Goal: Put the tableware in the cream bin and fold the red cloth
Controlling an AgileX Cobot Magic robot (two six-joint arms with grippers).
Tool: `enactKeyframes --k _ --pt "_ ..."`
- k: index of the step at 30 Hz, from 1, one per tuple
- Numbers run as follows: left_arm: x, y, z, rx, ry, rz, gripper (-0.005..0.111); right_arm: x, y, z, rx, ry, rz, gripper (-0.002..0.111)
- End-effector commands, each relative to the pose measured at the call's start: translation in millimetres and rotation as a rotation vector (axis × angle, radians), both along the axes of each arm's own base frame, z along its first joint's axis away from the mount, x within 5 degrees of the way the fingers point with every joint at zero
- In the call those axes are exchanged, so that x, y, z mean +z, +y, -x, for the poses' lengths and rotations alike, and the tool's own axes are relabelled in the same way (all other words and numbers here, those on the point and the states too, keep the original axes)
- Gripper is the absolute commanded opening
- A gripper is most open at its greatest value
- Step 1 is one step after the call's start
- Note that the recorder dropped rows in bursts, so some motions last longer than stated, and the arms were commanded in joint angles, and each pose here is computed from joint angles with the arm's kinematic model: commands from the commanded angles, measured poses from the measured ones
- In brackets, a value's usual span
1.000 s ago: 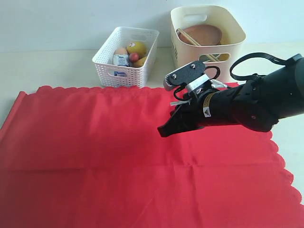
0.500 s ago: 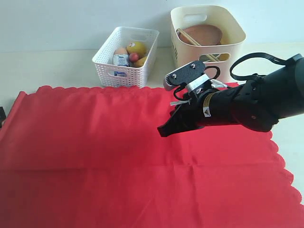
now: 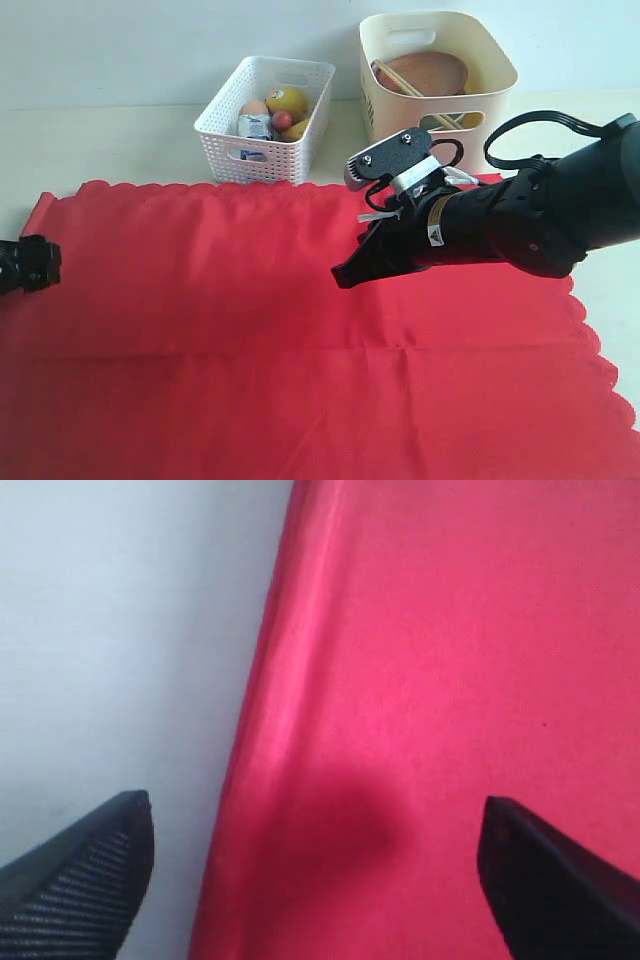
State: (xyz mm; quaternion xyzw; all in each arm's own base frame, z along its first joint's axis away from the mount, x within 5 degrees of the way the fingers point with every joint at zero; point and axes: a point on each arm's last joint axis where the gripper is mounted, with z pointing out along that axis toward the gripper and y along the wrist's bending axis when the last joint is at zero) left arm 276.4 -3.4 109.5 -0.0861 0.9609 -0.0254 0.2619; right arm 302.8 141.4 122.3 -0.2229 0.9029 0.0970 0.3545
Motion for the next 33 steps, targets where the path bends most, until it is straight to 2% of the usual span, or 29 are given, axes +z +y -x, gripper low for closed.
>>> enactKeyframes --k 1,9,14,17,24,26,27,33 --pt "-10 0 -5 -0.022 0.037 -0.01 0.084 2 3 -2 0.022 -0.023 -0.004 0.0" --pt "-15 -15 -7 -0.087 0.028 -0.024 0.083 2 3 -2 0.022 -0.025 -0.005 0.0" --pt "-20 -16 -6 -0.097 0.043 -0.028 0.083 2 3 -2 0.022 -0.025 -0.005 0.0" --pt "-21 -16 -7 -0.096 0.041 -0.029 0.071 2 3 -2 0.022 -0.025 -0.005 0.0" --pt "-20 -16 -8 -0.095 0.028 -0.031 0.016 1 3 -1 0.06 -0.025 0.03 0.0" --pt "-20 -16 -8 -0.095 0.024 -0.032 0.003 0 2 0 0.068 -0.019 0.045 0.0" --pt "-20 -16 -8 -0.095 0.024 -0.032 0.0 -1 1 0 0.078 -0.015 0.06 0.0" --pt "-20 -16 -8 -0.098 0.022 -0.034 0.0 -16 -4 4 0.078 0.069 0.141 0.0"
